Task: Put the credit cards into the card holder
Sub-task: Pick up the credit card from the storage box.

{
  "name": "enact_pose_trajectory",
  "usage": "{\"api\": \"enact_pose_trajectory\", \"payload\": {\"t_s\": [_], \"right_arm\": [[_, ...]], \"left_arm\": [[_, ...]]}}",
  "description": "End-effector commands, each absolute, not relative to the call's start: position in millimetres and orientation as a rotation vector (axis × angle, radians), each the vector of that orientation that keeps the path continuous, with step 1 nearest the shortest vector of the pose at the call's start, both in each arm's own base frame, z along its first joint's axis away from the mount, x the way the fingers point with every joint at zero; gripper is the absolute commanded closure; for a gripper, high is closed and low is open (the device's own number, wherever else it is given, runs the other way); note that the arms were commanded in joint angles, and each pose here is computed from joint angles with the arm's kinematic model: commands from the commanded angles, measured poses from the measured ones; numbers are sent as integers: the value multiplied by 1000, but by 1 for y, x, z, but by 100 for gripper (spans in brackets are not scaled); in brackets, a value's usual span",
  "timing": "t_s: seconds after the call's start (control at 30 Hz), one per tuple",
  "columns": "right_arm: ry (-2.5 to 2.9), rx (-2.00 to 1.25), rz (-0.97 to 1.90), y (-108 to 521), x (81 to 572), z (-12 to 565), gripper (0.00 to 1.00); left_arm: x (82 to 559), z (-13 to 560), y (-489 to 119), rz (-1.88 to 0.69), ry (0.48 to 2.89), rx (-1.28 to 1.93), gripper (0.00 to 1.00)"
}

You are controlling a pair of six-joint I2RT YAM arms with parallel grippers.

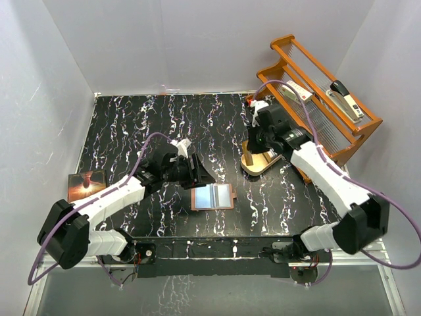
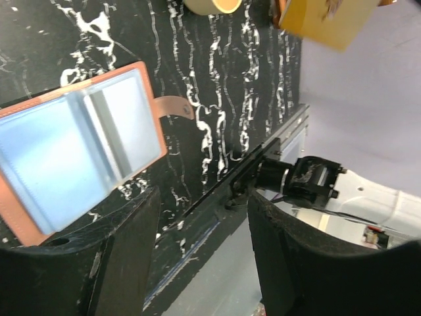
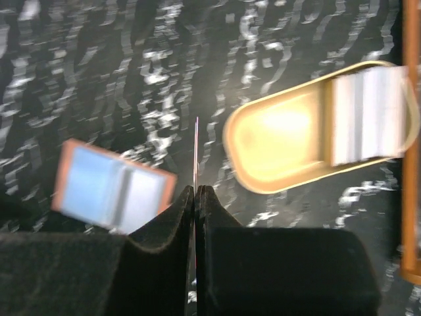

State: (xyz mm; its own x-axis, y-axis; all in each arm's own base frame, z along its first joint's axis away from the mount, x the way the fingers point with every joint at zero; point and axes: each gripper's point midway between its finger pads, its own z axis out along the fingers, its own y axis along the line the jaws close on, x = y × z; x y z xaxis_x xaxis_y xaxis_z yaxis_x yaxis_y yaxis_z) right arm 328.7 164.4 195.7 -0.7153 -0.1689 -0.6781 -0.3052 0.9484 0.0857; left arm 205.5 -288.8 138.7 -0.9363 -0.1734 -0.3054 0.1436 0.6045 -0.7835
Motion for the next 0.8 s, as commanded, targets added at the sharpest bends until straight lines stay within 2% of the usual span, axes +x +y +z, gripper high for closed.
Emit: {"api": "enact_pose_trajectory", "payload": {"t_s": [0.0,0.3,0.6,0.77], "right_arm": [[2230,-346,738,217,293,243,100],[2027,-389,1421,268,225,285,100],[1954,-375,1606,274,208,292,100],[2022,-343,1540,272,215,273,100]], "left_arm": [[208,193,-306,-1450,2348,-22,46],[212,226,-308,-1509,2235,-20,46],[211,247,-308,-1571,2134,12,48],[206,268,-310,-1648,2052,39,66]]}}
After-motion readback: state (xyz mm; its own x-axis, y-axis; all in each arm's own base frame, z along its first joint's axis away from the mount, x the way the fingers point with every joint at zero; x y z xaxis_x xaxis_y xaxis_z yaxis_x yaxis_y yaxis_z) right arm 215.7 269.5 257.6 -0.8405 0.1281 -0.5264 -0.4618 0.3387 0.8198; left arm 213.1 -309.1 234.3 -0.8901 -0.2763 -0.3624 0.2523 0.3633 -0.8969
